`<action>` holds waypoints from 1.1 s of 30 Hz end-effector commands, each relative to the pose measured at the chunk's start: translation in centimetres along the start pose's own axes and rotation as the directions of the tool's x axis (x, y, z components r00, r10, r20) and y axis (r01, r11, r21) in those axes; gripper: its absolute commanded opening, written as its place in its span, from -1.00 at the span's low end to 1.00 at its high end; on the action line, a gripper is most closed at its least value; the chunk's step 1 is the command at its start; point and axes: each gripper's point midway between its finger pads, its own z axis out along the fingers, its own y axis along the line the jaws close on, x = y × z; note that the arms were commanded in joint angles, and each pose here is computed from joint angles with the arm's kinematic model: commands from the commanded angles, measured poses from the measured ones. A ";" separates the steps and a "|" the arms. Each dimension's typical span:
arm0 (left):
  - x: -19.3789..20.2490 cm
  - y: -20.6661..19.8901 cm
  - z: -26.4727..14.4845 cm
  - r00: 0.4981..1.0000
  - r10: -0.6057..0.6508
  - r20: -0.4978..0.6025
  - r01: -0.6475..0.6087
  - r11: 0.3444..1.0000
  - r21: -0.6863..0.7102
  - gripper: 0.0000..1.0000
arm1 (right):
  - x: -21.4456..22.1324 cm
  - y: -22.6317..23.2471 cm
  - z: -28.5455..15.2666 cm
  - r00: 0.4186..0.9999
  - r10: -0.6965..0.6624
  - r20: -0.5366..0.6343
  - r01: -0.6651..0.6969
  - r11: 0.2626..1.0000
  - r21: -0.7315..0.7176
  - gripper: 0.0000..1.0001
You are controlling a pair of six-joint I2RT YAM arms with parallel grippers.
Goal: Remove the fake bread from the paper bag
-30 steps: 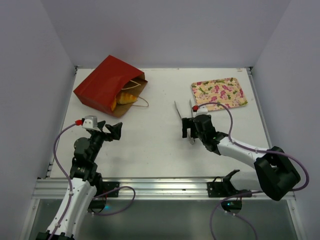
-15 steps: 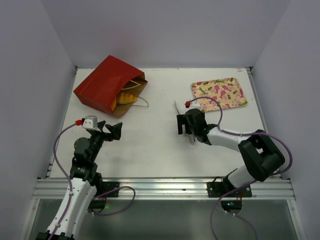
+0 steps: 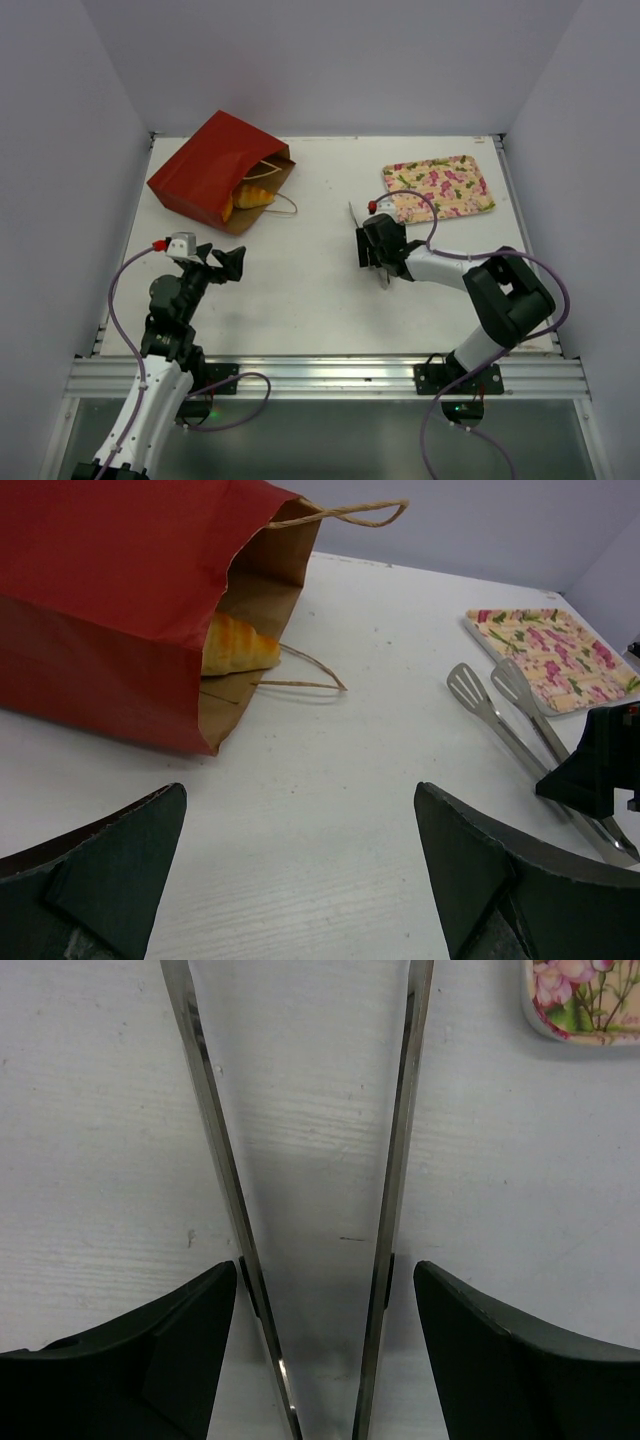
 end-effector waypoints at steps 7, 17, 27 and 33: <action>-0.6 -0.6 0.2 1.000 0.004 0.023 -0.004 0.999 0.032 1.00 | -0.9 0.0 0.1 0.999 0.034 0.006 -0.034 0.999 0.035 0.45; -0.6 -0.7 0.2 1.000 0.003 0.021 -0.004 0.999 0.034 1.00 | -0.4 0.8 0.6 0.998 0.053 -0.016 -0.052 0.999 0.005 0.43; -0.5 -0.7 0.2 1.000 0.003 0.019 -0.004 0.999 0.035 1.00 | -0.2 0.9 0.7 0.998 0.063 -0.023 -0.063 0.998 -0.001 0.27; -0.5 -0.7 0.2 1.000 0.002 0.017 -0.002 0.999 0.036 1.00 | -0.4 0.4 0.6 0.998 0.057 -0.019 -0.056 0.998 0.026 0.05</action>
